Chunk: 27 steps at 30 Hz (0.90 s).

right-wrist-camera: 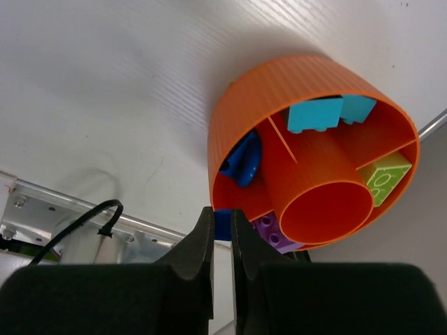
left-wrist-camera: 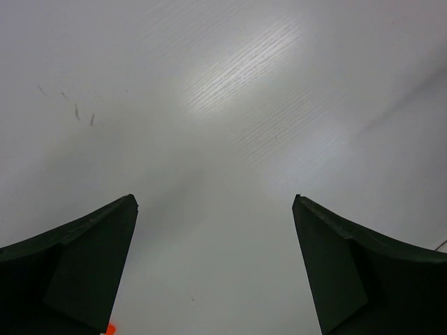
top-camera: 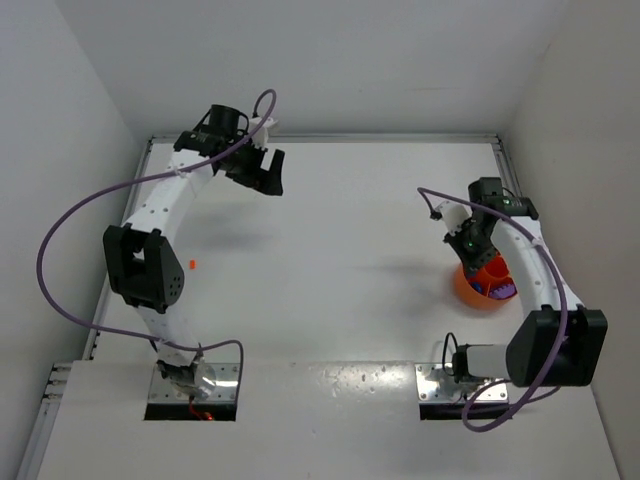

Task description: Sort the legos into containers by color

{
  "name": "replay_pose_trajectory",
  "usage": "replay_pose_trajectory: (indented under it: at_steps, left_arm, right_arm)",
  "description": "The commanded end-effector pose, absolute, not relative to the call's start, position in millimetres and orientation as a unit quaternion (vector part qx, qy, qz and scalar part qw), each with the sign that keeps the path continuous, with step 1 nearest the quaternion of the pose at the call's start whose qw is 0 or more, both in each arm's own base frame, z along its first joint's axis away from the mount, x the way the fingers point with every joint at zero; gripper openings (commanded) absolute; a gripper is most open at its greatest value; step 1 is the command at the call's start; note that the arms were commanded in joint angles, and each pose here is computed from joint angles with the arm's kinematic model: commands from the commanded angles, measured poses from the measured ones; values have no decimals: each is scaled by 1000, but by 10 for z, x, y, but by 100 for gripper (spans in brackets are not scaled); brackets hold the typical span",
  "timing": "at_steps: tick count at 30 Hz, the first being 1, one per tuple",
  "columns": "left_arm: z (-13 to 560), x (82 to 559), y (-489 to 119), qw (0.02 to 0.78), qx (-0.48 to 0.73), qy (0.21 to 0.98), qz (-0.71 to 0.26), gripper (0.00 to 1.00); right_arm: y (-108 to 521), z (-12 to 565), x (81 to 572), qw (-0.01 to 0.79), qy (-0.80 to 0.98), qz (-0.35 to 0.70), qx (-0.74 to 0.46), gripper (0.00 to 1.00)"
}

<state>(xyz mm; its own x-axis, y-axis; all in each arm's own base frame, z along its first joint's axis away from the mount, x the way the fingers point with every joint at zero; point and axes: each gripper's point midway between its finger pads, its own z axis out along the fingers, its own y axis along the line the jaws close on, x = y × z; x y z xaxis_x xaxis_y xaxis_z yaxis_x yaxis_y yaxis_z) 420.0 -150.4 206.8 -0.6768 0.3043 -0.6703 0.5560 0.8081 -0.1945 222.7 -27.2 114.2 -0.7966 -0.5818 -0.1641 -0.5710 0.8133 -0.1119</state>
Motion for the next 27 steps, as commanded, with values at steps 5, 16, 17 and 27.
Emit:
replay_pose_trajectory:
  at_steps: [5, 16, 17, 27]
  left_arm:
    - [2264, 4281, -1443, 346, 244, 889, -173, 100]
    - [2189, 4266, -1387, 341, 239, 895, -159, 100]
    - [2189, 4279, -1348, 342, 235, 896, -158, 100]
    - [2159, 4321, -1306, 342, 221, 900, -155, 100]
  right_arm:
    - [-514, 1095, 2218, 79, 953, -46, -289, 0]
    - [-604, 1071, 2360, 85, 954, -42, -284, 16]
    - [-626, 1044, 2354, 79, 956, -40, -280, 17]
    - [-524, 1119, 2414, 94, 952, -12, -292, 35]
